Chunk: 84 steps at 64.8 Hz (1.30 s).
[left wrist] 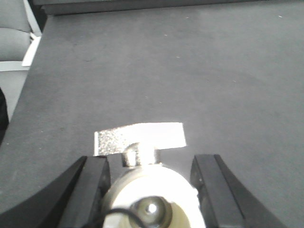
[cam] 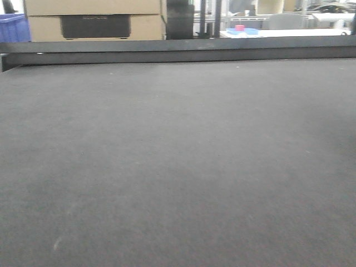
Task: Place valve from conveyor to right shelf box
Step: 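Turn the base away from the conveyor holding both valves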
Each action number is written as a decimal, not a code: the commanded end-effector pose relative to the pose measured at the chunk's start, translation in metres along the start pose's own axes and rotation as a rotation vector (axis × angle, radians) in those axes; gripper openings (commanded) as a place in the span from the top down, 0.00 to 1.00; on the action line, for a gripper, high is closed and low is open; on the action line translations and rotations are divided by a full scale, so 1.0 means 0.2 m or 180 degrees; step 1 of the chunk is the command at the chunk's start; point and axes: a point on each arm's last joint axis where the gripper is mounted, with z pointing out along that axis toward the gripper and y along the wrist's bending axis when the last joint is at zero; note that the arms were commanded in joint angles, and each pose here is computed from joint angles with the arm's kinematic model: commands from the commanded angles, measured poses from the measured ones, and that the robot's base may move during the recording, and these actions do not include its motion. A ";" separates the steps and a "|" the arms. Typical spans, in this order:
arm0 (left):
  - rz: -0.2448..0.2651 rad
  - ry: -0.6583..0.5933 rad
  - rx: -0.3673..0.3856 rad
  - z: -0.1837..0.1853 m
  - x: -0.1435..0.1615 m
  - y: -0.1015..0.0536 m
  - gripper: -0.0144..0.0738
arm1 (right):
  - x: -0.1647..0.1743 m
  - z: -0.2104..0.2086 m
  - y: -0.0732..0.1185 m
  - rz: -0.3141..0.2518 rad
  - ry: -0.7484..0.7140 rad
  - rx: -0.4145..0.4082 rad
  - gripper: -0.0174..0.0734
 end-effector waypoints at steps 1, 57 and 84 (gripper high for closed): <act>-0.0013 -0.0212 0.0016 -0.03 -0.03 0.00 0.96 | -0.04 -0.03 0.00 -0.0016 -0.0289 0.0034 0.98; -0.0013 -0.0220 0.0015 -0.03 -0.03 0.00 0.96 | -0.04 -0.03 0.00 -0.0016 -0.0289 0.0034 0.98; -0.0013 -0.0220 0.0015 -0.03 -0.03 0.00 0.96 | -0.04 -0.03 0.00 -0.0016 -0.0289 0.0034 0.98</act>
